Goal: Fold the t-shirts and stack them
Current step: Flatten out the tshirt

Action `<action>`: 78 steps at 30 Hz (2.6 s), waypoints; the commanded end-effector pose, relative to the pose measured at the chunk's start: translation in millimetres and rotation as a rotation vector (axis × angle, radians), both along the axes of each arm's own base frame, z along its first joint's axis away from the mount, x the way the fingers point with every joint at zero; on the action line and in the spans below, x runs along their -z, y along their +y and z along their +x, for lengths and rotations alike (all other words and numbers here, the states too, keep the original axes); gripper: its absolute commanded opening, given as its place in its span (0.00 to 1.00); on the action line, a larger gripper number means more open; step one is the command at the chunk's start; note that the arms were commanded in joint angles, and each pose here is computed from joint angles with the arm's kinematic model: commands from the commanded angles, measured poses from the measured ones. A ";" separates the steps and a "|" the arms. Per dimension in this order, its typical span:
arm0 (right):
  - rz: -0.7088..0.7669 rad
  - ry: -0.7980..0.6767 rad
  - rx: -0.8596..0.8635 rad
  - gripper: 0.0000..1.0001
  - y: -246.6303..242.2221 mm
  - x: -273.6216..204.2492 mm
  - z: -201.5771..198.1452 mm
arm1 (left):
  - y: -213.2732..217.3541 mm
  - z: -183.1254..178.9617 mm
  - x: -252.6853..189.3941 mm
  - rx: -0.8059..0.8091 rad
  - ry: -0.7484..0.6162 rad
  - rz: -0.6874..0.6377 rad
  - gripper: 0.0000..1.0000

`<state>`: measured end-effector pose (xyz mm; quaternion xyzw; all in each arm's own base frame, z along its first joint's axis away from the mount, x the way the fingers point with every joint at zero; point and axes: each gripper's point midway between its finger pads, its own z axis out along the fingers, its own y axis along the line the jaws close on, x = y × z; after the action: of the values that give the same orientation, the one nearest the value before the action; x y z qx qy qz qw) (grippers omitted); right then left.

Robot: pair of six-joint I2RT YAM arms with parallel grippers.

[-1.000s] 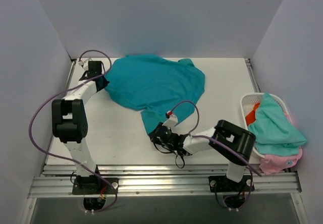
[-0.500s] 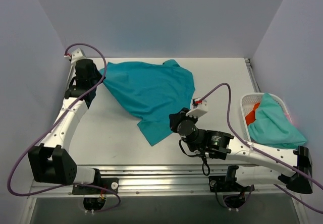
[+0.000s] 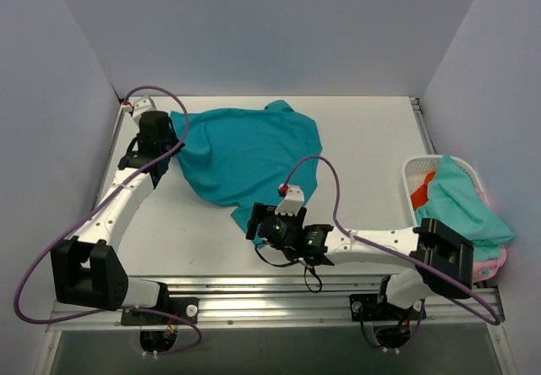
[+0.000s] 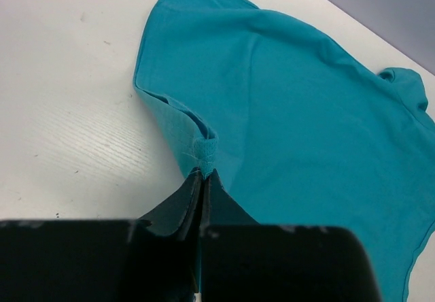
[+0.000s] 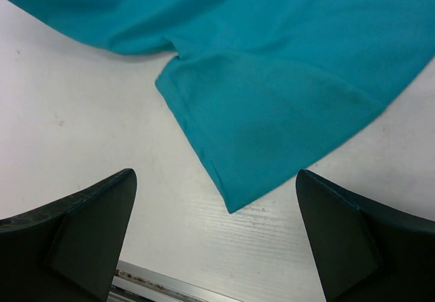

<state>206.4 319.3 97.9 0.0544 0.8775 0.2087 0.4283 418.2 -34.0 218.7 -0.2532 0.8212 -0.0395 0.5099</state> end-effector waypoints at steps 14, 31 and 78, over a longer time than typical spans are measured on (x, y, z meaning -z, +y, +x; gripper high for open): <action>0.091 0.190 -0.059 1.00 48.3 75.0 -19.8 | -7.0 -0.4 8.3 0.022 -0.026 -0.020 0.02; -0.098 0.331 -0.081 0.59 0.1 135.6 -52.1 | -6.5 -2.4 8.9 0.036 -0.046 -0.047 0.02; -0.314 -0.360 -0.028 0.00 -61.3 -188.2 -72.9 | -19.5 -119.3 -107.7 0.140 -0.234 -0.067 0.02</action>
<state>145.2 299.5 217.1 -0.0638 0.8678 0.0867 0.4852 329.3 -63.1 286.3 -0.2103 0.7868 -0.1318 0.5651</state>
